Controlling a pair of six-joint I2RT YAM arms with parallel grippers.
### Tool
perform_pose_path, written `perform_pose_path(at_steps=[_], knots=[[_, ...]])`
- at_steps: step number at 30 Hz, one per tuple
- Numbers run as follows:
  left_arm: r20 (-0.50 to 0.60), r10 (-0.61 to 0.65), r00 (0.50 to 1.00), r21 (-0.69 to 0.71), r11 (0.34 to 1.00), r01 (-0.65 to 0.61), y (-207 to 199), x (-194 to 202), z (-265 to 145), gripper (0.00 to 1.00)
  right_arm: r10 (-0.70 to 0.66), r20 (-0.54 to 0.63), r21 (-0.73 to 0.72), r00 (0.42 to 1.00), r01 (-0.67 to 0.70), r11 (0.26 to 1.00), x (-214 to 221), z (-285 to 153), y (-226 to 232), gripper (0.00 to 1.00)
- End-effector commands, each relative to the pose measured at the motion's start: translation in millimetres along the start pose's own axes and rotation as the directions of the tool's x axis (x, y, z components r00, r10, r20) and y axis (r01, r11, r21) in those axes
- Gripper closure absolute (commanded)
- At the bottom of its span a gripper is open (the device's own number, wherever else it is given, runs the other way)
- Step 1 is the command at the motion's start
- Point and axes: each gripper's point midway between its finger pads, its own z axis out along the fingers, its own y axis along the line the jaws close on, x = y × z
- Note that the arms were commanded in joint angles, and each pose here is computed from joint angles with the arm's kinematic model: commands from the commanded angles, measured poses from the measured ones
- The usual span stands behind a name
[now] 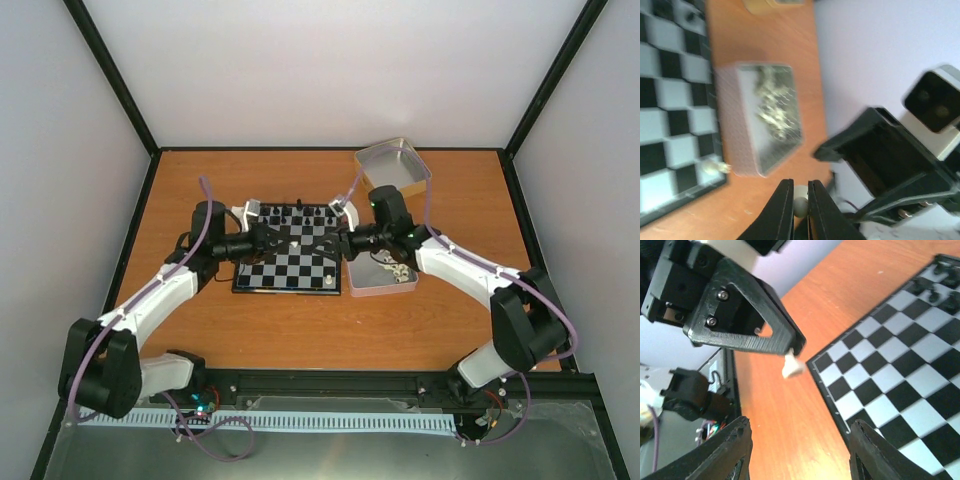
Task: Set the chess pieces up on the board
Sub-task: Place the chess piece on the chessboard.
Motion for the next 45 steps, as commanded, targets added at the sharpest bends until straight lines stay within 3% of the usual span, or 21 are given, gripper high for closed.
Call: perform_pose_path(at_steps=[1,3,6,9,12,17,30,37,41,45], knots=[[0.177,0.193,0.965,-0.458,0.884,-0.093,65,-32,-34,0.98,0.087,0.117,0.144,0.989,-0.104,0.984,-10,-19,-24,0.46],[0.234,0.226,0.945,-0.639,0.768,-0.026,99,-40,-60,0.99,0.114,0.13,0.189,0.985,-0.137,0.972,-3,-22,-32,0.46],[0.29,0.293,0.911,-0.78,0.625,0.048,129,-47,-91,0.99,0.139,0.144,0.23,0.98,-0.17,0.958,4,-26,-39,0.46],[0.3,0.321,0.898,-0.835,0.544,0.084,145,-50,-104,0.99,0.15,0.148,0.257,0.978,-0.184,0.949,9,-30,-41,0.47],[0.274,0.315,0.909,-0.859,0.505,0.084,159,-50,-102,0.99,0.148,0.149,0.27,0.978,-0.185,0.945,10,-33,-41,0.47],[0.232,0.286,0.93,-0.881,0.466,0.076,184,-48,-94,0.99,0.144,0.151,0.296,0.978,-0.184,0.937,10,-37,-42,0.47],[0.2,0.256,0.946,-0.869,0.492,0.05,195,-42,-80,0.99,0.158,0.144,0.319,0.977,-0.197,0.927,15,-38,-46,0.47],[0.166,0.232,0.958,-0.844,0.536,0.017,193,-35,-70,0.98,0.159,0.136,0.353,0.978,-0.198,0.915,15,-39,-53,0.48],[0.182,0.226,0.957,-0.869,0.491,0.05,201,-35,-78,0.97,0.155,0.138,0.363,0.978,-0.196,0.911,15,-40,-53,0.48],[0.193,0.236,0.952,-0.889,0.453,0.068,203,-36,-87,0.87,0.154,0.141,0.373,0.978,-0.197,0.907,15,-42,-54,0.48]])
